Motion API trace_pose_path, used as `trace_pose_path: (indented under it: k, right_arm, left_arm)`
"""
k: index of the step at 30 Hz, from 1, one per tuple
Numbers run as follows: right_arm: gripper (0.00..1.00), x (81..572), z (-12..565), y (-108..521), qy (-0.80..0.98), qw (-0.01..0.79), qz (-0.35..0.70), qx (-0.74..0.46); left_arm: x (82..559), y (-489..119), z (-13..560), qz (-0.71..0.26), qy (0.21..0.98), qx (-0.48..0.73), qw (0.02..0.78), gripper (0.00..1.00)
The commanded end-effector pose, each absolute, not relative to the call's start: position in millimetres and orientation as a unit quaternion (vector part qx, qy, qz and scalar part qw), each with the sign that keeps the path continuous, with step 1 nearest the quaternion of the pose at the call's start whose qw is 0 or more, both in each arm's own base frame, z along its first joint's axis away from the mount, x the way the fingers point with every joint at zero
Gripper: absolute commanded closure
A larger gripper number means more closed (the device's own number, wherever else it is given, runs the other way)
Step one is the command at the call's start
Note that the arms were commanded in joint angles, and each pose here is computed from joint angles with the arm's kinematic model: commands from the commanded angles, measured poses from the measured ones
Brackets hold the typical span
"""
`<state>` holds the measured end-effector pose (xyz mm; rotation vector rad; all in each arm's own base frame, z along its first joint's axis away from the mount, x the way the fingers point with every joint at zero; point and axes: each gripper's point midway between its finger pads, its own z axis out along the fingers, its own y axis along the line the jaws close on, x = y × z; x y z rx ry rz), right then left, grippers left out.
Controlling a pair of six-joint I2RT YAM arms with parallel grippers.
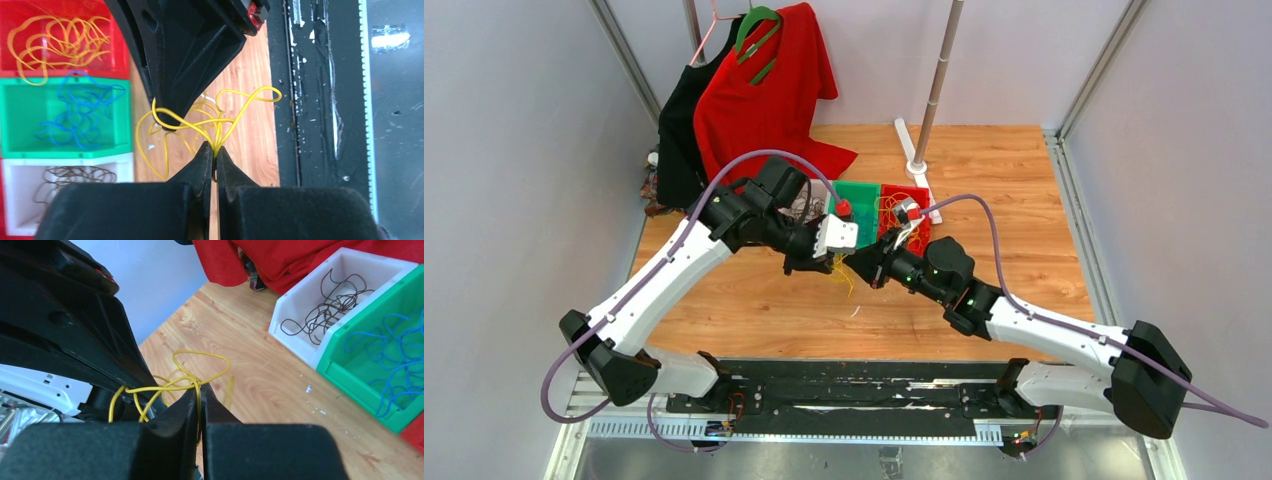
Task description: Untangle the cables
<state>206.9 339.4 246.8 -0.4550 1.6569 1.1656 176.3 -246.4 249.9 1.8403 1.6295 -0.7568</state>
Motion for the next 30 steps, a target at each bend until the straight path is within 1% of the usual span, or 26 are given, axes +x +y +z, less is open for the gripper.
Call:
trace_pose_path:
  k: [1, 3, 6, 7, 9, 10, 13, 14, 15, 16, 17, 21, 25, 30]
  right_arm:
    - [0.99, 208.8, 259.7, 333.8, 0.677, 0.532, 0.477, -0.175]
    - [0.99, 215.2, 254.2, 319.3, 0.685, 0.550, 0.450, -0.157]
    - [0.99, 222.4, 263.8, 294.2, 0.677, 0.589, 0.420, -0.134]
    - [0.99, 221.9, 266.3, 289.3, 0.677, 0.594, 0.414, -0.135]
    - [1.00, 217.9, 273.8, 285.3, 0.672, 0.599, 0.410, -0.147]
    - [1.00, 215.1, 275.3, 285.2, 0.672, 0.596, 0.412, -0.154]
    - [0.99, 204.8, 272.0, 289.0, 0.679, 0.575, 0.421, -0.177]
    - [0.99, 202.0, 270.7, 291.1, 0.680, 0.568, 0.426, -0.182]
    - [0.99, 199.3, 271.3, 294.0, 0.680, 0.563, 0.430, -0.188]
    - [0.99, 197.5, 270.7, 296.4, 0.682, 0.559, 0.431, -0.193]
    - [0.99, 195.5, 271.3, 299.3, 0.683, 0.555, 0.431, -0.198]
    - [0.99, 186.8, 283.1, 312.5, 0.673, 0.550, 0.444, -0.218]
    - [0.99, 174.5, 302.5, 322.8, 0.651, 0.553, 0.461, -0.240]
    - [0.99, 161.8, 321.8, 326.1, 0.627, 0.551, 0.493, -0.246]
  left_arm:
    - [170.6, -241.7, 279.6, -0.268, 0.555, 0.715, 0.330, 1.00]
    - [170.5, -235.8, 280.8, -0.248, 0.536, 0.730, 0.343, 0.99]
    - [171.3, -225.9, 276.1, -0.214, 0.511, 0.754, 0.353, 0.98]
    - [172.1, -222.5, 272.9, -0.203, 0.507, 0.760, 0.353, 0.88]
    - [174.4, -216.5, 266.9, -0.183, 0.505, 0.767, 0.352, 0.58]
    - [177.7, -215.1, 268.7, -0.173, 0.509, 0.760, 0.364, 0.43]
    - [183.4, -224.2, 287.6, -0.176, 0.510, 0.729, 0.421, 0.28]
    - [182.9, -228.9, 297.4, -0.187, 0.508, 0.717, 0.439, 0.14]
    - [181.6, -234.0, 306.7, -0.204, 0.514, 0.699, 0.453, 0.05]
    - [181.5, -239.3, 315.3, -0.217, 0.512, 0.690, 0.464, 0.03]
    - [180.5, -245.1, 321.3, -0.241, 0.527, 0.670, 0.464, 0.03]
    - [180.4, -266.0, 330.9, -0.314, 0.562, 0.620, 0.449, 0.05]
    - [182.9, -274.7, 322.0, -0.342, 0.581, 0.590, 0.444, 0.11]
    - [170.2, -277.1, 309.4, -0.377, 0.590, 0.585, 0.410, 0.22]
